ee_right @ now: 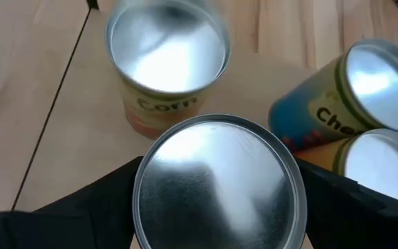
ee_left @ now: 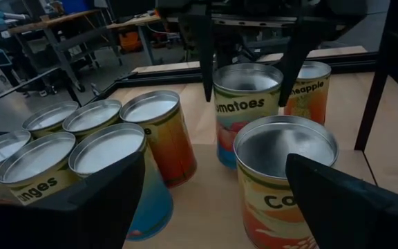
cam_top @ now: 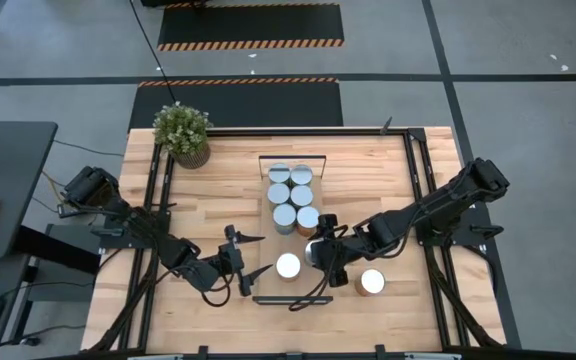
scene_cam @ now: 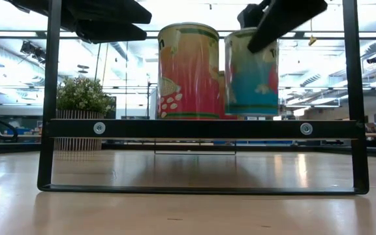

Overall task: Pick and place cans onto a shelf
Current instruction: Put the canned tomatoes on the shelf

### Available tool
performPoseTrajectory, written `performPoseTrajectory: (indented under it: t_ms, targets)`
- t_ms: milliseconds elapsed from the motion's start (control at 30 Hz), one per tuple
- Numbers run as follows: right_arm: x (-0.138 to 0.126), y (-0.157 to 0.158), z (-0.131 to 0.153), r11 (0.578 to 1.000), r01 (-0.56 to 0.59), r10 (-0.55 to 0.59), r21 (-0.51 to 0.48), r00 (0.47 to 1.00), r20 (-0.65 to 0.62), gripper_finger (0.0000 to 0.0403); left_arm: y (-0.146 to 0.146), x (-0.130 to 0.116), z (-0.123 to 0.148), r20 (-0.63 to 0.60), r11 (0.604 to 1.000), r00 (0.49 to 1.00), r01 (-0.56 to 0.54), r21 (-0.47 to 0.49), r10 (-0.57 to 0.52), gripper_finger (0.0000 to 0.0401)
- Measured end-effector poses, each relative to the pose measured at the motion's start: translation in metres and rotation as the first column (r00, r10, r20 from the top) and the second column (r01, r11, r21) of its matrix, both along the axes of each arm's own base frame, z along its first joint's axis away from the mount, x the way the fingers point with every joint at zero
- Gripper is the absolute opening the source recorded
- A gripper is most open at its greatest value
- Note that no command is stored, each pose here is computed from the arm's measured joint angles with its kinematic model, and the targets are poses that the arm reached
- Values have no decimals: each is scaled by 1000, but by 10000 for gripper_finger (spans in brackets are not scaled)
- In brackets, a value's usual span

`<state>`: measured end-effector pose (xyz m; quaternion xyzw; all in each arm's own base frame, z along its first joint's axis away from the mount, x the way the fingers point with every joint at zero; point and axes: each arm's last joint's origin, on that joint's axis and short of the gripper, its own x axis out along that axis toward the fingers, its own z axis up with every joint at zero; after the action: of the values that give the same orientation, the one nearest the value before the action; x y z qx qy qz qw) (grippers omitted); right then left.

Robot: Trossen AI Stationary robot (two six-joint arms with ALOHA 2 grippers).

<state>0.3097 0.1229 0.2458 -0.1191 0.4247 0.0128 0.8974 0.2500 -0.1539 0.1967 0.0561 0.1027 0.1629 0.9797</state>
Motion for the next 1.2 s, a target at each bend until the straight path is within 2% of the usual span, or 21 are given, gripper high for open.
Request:
performPoseTrajectory:
  t_ms: [233,367,533,667,767,900,1033,1133,1200]
  targets:
    - [2,-6,0,1000,-9,9,29,1000,-14,355,0,0,0,0,1000,1000,0,-1,0,357]
    - [5,-10,0,1000,-11,11,6,1000,-4,371,0,0,0,0,1000,1000,0,0,0,357]
    - [5,-11,3,999,-3,3,-34,1000,16,373,0,0,0,0,1000,1000,0,0,0,357]
    - [6,-1,22,999,-30,32,-33,997,69,369,0,0,0,-1,1000,1000,1,1,-1,357]
    - [0,7,33,996,-29,34,-84,998,53,368,0,0,0,-1,1000,1000,1,1,-1,357]
    - [-17,15,38,987,49,-55,-154,998,-36,368,-2,-1,0,-2,1000,1000,14,-3,-14,357]
    - [-36,15,31,973,168,-192,-157,970,-151,368,-2,-1,0,0,1000,1000,17,-9,-17,357]
    - [-46,13,17,942,278,-310,-190,937,-162,368,-2,-1,0,0,1000,1000,14,-9,-14,357]
    - [-47,13,5,933,307,-336,-186,931,-146,368,-1,0,0,2,1000,1000,9,-10,-8,357]
